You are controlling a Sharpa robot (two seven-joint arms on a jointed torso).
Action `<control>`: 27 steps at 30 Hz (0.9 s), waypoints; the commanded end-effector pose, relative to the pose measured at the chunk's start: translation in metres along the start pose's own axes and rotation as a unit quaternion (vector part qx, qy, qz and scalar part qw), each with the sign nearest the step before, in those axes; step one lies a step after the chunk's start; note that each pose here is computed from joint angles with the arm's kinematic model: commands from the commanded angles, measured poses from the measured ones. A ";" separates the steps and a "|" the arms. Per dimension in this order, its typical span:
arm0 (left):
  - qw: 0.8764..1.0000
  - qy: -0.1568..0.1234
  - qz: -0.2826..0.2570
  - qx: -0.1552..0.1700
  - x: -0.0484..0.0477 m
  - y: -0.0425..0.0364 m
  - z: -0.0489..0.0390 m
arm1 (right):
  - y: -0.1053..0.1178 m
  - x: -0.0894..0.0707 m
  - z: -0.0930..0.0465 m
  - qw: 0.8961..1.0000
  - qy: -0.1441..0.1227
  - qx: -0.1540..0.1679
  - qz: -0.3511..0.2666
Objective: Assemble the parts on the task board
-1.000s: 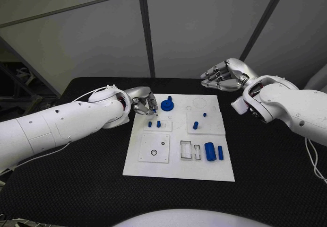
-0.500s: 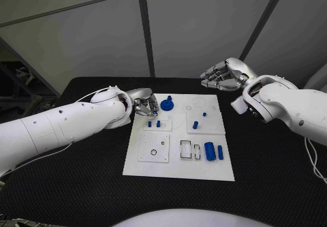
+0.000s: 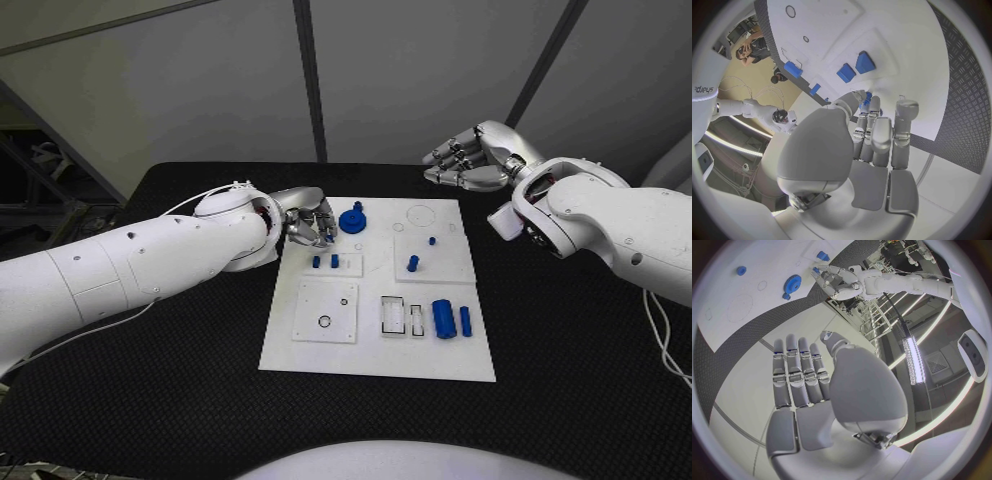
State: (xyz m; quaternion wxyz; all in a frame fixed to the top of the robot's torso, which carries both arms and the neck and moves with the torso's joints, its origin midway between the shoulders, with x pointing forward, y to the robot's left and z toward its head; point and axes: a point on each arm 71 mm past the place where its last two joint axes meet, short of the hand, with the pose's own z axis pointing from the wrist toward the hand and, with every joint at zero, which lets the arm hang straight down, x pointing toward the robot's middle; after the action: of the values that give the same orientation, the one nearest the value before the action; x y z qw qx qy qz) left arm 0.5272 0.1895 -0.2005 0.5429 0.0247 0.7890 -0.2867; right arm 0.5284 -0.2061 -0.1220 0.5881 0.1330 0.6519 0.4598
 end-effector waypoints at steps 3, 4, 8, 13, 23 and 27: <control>1.000 0.007 -0.001 0.002 0.0007 -0.0018 0.0007 | 0.002 0.000 0.000 1.000 0.002 -0.005 0.000; 1.000 0.007 -0.001 0.002 0.0007 -0.0020 0.0008 | 0.002 0.000 0.000 1.000 0.002 -0.005 0.000; 1.000 0.006 -0.001 0.004 0.0008 -0.0026 0.0013 | 0.002 0.000 0.000 1.000 0.002 -0.005 0.000; 1.000 0.008 -0.001 0.001 0.0011 -0.0024 0.0021 | 0.002 0.000 0.001 1.000 0.003 -0.005 0.000; 1.000 0.019 0.002 -0.007 0.0035 -0.0019 0.0044 | 0.002 0.000 0.000 1.000 0.003 -0.005 0.000; 1.000 0.022 0.004 -0.010 0.0043 -0.0016 0.0049 | 0.002 0.000 0.000 1.000 0.003 -0.005 0.000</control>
State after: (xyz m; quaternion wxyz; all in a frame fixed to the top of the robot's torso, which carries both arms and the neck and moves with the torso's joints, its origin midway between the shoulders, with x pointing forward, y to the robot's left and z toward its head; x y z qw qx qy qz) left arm 0.5295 0.1855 -0.2030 0.5351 0.0256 0.7962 -0.2813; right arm 0.5282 -0.2059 -0.1220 0.5877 0.1327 0.6522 0.4601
